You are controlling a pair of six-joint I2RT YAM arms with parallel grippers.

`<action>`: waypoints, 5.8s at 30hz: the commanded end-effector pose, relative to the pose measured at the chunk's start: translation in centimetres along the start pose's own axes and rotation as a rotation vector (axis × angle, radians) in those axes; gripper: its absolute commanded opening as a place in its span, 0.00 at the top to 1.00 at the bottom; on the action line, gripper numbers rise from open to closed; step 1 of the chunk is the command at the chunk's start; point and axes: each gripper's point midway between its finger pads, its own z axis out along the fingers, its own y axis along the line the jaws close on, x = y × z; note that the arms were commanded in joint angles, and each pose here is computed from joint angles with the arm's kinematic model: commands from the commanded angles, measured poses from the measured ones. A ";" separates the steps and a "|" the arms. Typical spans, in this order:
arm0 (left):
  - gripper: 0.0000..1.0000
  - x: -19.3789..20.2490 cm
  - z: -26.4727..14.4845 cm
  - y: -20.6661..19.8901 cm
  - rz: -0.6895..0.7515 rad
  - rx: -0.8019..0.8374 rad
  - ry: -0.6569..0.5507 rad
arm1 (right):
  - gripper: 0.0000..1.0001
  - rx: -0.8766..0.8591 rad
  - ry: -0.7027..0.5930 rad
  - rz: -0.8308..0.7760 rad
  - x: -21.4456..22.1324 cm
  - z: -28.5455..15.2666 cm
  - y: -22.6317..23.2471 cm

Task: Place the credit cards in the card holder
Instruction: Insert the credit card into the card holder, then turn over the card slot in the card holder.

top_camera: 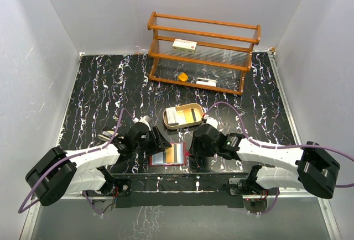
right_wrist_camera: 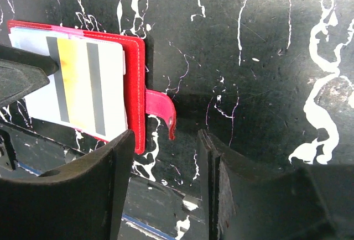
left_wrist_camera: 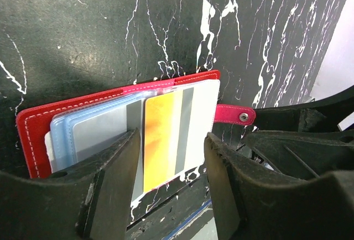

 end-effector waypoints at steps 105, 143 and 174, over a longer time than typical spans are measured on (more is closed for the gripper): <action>0.38 -0.3 -3.2 -0.3 -0.084 0.102 0.006 | 0.80 -0.155 0.045 -0.086 -0.3 4.8 9.0; 0.52 0.3 -2.3 -1.9 -0.079 0.174 0.072 | 1.00 -0.066 0.094 -0.089 2.2 6.4 5.7; 0.64 1.1 -1.9 -3.7 -0.098 0.235 0.117 | 0.84 -0.158 -0.012 -0.084 -0.3 4.3 7.7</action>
